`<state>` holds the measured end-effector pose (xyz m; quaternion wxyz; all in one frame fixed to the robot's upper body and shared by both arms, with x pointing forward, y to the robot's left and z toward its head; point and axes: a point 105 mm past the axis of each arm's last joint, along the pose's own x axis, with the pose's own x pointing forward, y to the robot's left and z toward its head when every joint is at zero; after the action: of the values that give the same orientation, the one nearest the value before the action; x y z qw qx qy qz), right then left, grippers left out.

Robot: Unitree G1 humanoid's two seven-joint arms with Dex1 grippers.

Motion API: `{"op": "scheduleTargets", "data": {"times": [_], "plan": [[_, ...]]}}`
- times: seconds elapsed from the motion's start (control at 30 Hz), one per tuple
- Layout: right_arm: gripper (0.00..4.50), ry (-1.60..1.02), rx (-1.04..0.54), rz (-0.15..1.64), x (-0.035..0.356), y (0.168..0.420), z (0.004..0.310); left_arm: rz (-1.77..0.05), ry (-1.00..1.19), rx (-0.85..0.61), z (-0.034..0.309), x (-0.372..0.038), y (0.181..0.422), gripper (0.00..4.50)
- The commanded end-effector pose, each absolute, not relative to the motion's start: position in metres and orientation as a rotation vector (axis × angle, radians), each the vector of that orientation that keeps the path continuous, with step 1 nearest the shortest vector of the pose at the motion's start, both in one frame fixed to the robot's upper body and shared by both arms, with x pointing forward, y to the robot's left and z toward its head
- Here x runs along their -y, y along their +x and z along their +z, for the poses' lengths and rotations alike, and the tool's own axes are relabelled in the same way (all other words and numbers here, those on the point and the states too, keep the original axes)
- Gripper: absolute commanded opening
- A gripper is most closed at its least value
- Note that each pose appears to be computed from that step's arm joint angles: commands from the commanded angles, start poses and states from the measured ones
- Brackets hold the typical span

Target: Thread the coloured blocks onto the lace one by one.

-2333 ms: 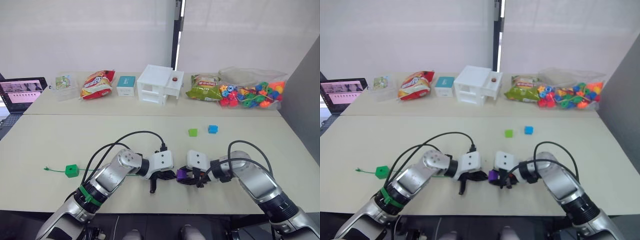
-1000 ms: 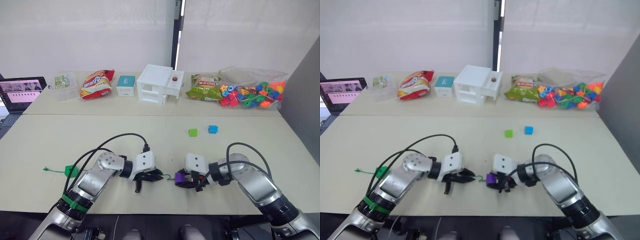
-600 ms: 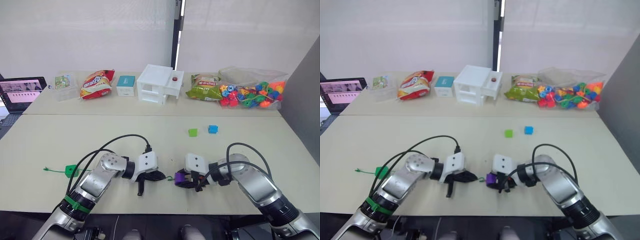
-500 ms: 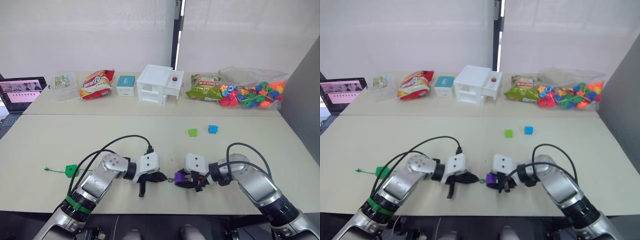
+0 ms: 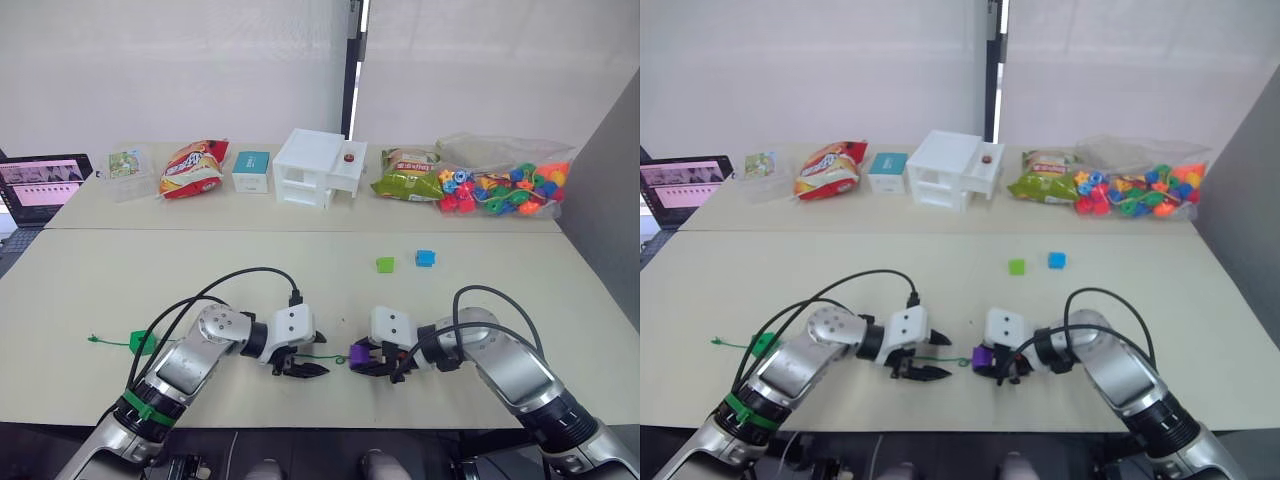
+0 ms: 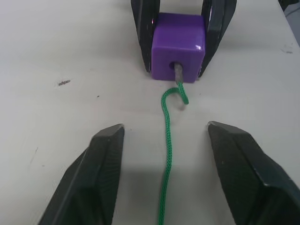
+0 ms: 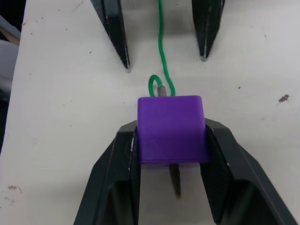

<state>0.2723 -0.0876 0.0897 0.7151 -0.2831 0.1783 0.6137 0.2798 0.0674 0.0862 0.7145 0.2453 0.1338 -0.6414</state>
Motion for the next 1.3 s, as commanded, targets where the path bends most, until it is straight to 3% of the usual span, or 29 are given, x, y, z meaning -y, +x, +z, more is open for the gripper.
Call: {"op": "scheduleTargets", "data": {"times": [0.03, 0.17, 0.47, 1.17, 1.3], "plan": [[1.2, -0.633, -0.397, 1.344, 0.09, 0.271, 0.091, -1.445, 0.524, -0.237, 0.097, -0.056, 0.276, 2.79], [1.2, -0.633, -0.399, 1.343, 0.09, 0.271, 0.091, -1.439, 0.501, -0.242, 0.092, -0.053, 0.278, 2.79], [1.2, -0.633, -0.4, 1.343, 0.091, 0.269, 0.092, -1.45, 0.476, -0.245, 0.088, -0.046, 0.277, 0.02], [1.2, -0.626, -0.405, 1.354, 0.088, 0.265, 0.091, -1.518, 0.539, -0.235, 0.088, -0.029, 0.28, 0.02], [1.2, -0.611, -0.408, 1.331, 0.089, 0.266, 0.09, -1.483, 0.511, -0.216, 0.099, -0.038, 0.282, 1.21]]}}
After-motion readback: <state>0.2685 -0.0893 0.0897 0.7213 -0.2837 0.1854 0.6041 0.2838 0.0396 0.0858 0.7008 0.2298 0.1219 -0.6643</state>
